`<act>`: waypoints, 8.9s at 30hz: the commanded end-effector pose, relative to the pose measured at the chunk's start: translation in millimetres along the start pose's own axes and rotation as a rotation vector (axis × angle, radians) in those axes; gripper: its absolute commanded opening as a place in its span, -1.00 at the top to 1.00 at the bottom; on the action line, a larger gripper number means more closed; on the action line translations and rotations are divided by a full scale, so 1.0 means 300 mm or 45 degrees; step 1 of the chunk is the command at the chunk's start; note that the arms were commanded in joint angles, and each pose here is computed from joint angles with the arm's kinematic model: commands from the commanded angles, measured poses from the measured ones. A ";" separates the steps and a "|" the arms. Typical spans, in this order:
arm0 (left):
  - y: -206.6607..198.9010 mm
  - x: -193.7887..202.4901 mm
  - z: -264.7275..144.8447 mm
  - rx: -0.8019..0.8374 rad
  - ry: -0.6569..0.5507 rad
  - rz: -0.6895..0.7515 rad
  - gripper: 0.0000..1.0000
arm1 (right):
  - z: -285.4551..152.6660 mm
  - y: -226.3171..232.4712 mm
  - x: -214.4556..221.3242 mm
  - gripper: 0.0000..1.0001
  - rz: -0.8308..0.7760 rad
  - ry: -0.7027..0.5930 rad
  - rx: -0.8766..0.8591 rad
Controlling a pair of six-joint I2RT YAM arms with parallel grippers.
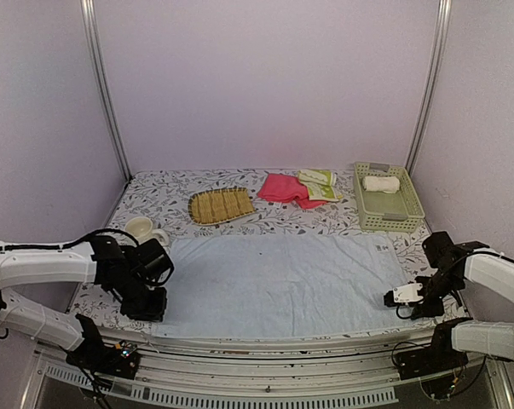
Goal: Roll the towels
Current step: Move the towel to the center of the board, then move the bin to the corner of the board, then pick up the towel from the center of the board, then fold the towel at the center of the board.
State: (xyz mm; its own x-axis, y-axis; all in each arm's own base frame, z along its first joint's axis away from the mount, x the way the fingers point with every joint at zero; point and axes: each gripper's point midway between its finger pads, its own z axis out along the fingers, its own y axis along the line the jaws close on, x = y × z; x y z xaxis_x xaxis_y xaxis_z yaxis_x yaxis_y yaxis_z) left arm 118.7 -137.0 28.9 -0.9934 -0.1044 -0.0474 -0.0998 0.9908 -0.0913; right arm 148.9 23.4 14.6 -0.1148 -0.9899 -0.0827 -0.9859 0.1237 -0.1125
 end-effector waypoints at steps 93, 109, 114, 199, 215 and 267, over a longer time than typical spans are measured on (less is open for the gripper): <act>-0.033 -0.914 0.162 0.009 -0.260 0.081 0.74 | 0.089 -0.917 -0.107 0.45 1.293 -0.408 0.026; -0.045 -0.911 0.164 0.026 -0.260 0.094 0.96 | 0.157 -0.892 -0.100 0.48 1.277 -0.338 0.014; -0.048 -0.911 0.165 0.034 -0.259 0.097 1.00 | 0.179 -0.881 -0.096 0.59 1.270 -0.312 0.005; -0.106 -0.621 -0.249 0.475 -0.517 0.169 1.00 | -0.263 -0.635 -0.093 0.95 1.028 -0.586 0.284; -0.034 -0.437 -0.203 0.447 -0.357 0.071 1.00 | -0.259 -0.453 0.048 0.95 1.041 -0.408 0.367; 0.033 -0.156 -0.058 0.197 0.129 0.110 1.00 | -0.060 -0.112 0.050 0.94 0.610 -0.234 0.039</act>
State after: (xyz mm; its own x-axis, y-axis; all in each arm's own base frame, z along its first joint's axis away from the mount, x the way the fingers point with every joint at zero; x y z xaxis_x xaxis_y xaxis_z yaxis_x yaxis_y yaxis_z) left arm 177.7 -123.4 55.0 -0.9996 -0.0241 -0.0156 -0.0188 0.9601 -0.2789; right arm 186.8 5.6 42.1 -0.5294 -0.7807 -0.3321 -0.8146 0.5772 -0.0583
